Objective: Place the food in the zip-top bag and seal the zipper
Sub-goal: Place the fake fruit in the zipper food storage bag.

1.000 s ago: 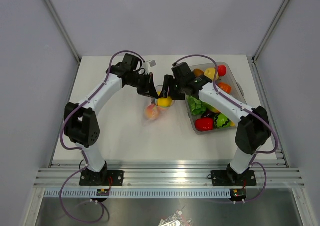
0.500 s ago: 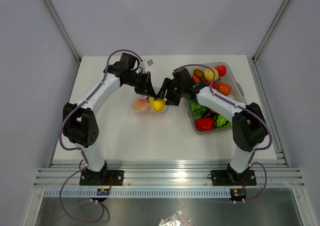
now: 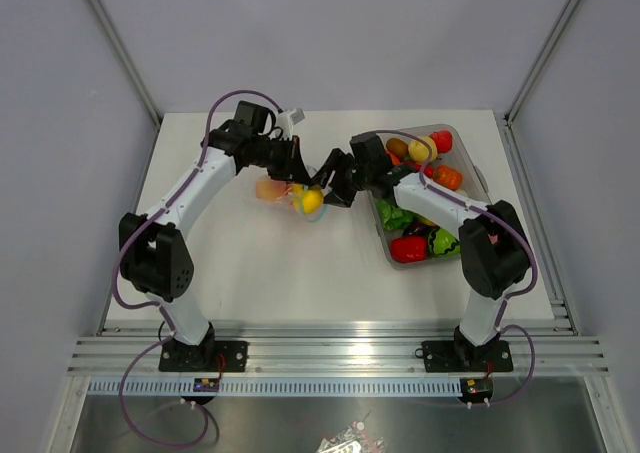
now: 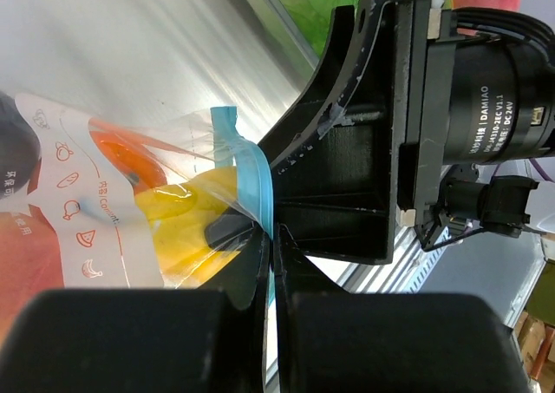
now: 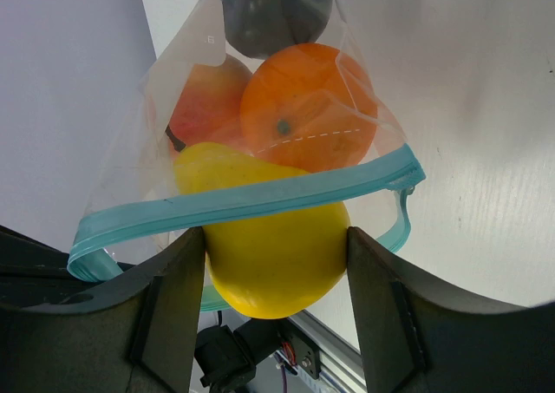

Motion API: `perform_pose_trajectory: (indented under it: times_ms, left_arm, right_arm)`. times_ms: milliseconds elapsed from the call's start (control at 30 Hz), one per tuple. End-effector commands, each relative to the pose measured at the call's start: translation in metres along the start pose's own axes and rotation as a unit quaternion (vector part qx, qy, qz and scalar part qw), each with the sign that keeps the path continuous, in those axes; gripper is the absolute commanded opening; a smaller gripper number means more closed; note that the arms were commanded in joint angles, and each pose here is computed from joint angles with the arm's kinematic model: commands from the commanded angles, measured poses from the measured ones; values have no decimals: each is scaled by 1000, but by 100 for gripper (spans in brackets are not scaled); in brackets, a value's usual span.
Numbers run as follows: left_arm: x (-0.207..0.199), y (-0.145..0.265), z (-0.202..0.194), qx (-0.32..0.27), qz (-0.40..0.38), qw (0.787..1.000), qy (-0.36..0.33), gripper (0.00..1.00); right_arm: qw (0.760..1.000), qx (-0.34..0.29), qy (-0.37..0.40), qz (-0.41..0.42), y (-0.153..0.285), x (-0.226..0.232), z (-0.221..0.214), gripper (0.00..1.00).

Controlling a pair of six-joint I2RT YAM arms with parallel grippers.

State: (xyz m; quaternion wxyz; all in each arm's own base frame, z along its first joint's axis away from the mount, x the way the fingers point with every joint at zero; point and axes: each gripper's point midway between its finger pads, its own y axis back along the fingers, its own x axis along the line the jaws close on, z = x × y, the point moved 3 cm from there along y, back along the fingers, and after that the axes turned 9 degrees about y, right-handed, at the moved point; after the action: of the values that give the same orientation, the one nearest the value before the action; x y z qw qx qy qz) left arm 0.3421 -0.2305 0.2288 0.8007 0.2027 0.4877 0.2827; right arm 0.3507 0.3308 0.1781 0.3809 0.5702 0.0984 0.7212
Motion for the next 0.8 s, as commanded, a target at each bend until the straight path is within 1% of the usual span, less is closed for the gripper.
perform_pose_trajectory:
  times_ms: [0, 100, 267, 367, 433, 567, 767]
  left_arm:
    - [-14, 3, -24, 40, -15, 999, 2, 0]
    - [-10, 1, -31, 48, -14, 999, 7, 0]
    - [13, -8, -53, 71, 20, 997, 21, 0]
    - [17, -11, -61, 77, 20, 997, 22, 0]
    - [15, -11, -62, 78, 18, 997, 19, 0]
    - [19, -11, -68, 94, 46, 994, 11, 0]
    - [14, -11, -60, 77, 43, 996, 12, 0]
  right_arm:
    - [987, -94, 12, 128, 38, 66, 45, 60]
    - [987, -104, 12, 119, 44, 61, 49, 60]
    - [988, -108, 23, 107, 46, 57, 47, 60]
    - [992, -103, 24, 75, 43, 43, 44, 59]
    - [992, -104, 23, 69, 39, 38, 43, 59]
    - [992, -104, 25, 62, 31, 32, 44, 58]
    - [993, -88, 16, 73, 19, 34, 42, 58]
